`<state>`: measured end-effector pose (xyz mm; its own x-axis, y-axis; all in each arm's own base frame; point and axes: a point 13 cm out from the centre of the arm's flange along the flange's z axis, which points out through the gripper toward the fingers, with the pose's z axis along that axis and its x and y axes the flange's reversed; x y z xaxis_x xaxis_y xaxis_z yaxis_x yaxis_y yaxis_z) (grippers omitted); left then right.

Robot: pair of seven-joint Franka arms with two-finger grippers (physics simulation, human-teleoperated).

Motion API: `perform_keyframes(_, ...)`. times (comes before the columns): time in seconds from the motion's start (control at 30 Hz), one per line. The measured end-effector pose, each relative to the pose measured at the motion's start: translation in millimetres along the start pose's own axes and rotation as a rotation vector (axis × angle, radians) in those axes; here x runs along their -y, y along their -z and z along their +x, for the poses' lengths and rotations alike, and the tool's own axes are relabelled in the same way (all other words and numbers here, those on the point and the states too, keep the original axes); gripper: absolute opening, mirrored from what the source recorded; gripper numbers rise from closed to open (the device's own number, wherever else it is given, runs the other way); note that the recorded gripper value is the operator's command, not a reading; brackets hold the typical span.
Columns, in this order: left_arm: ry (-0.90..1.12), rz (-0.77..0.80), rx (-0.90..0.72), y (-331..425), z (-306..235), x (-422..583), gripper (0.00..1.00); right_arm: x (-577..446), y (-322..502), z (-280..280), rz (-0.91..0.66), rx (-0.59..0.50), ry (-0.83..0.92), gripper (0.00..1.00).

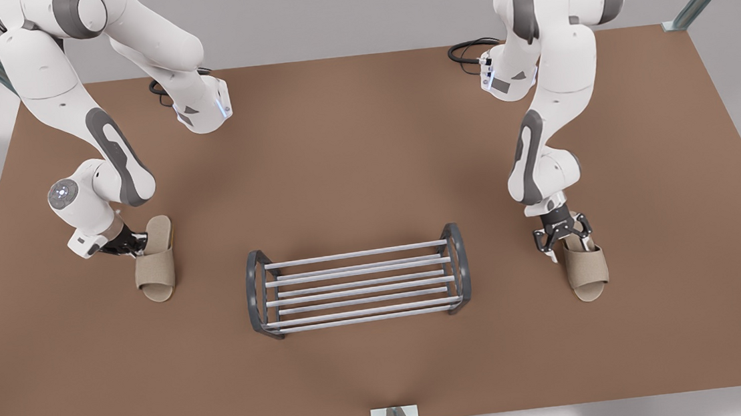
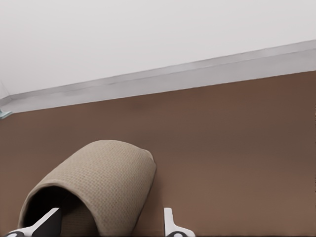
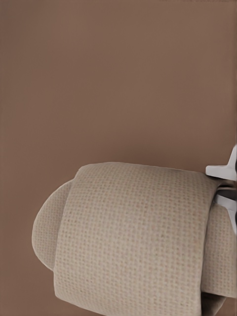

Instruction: Place the right shoe on the shoe rack with the right arm, and place the left shoe on the shoe rack with the left arm

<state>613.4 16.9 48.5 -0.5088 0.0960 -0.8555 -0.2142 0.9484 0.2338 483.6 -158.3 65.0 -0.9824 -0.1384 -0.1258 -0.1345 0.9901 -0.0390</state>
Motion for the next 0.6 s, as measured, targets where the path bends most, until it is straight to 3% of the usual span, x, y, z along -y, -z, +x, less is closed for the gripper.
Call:
perform_keyframes(0.13, -0.005, 0.003, 0.009, -7.2, -2.6, 4.6, 1.0, 0.7, 1.4, -1.1, 0.001, 0.001, 0.01, 0.21)
perform_keyframes(0.3, 0.004, 0.006, 0.021, -20.5, -7.7, 9.8, 1.0, 13.6, 48.0, -70.6, 0.019, 0.051, 0.058, 0.21)
perform_keyframes(0.33, 0.007, 0.007, 0.021, -21.7, -8.2, 10.6, 0.9, 12.6, 58.0, -81.5, 0.017, 0.052, 0.069, 0.21)
perform_keyframes(0.4, 0.01, 0.006, 0.022, -23.0, -8.9, 10.1, 0.53, 10.7, 82.0, -102.1, 0.013, 0.057, 0.085, 0.21)
perform_keyframes(0.6, 0.038, 0.006, 0.054, -23.7, -35.4, 9.9, 0.21, -10.4, 202.2, -149.8, -0.025, 0.11, 0.074, 0.21)
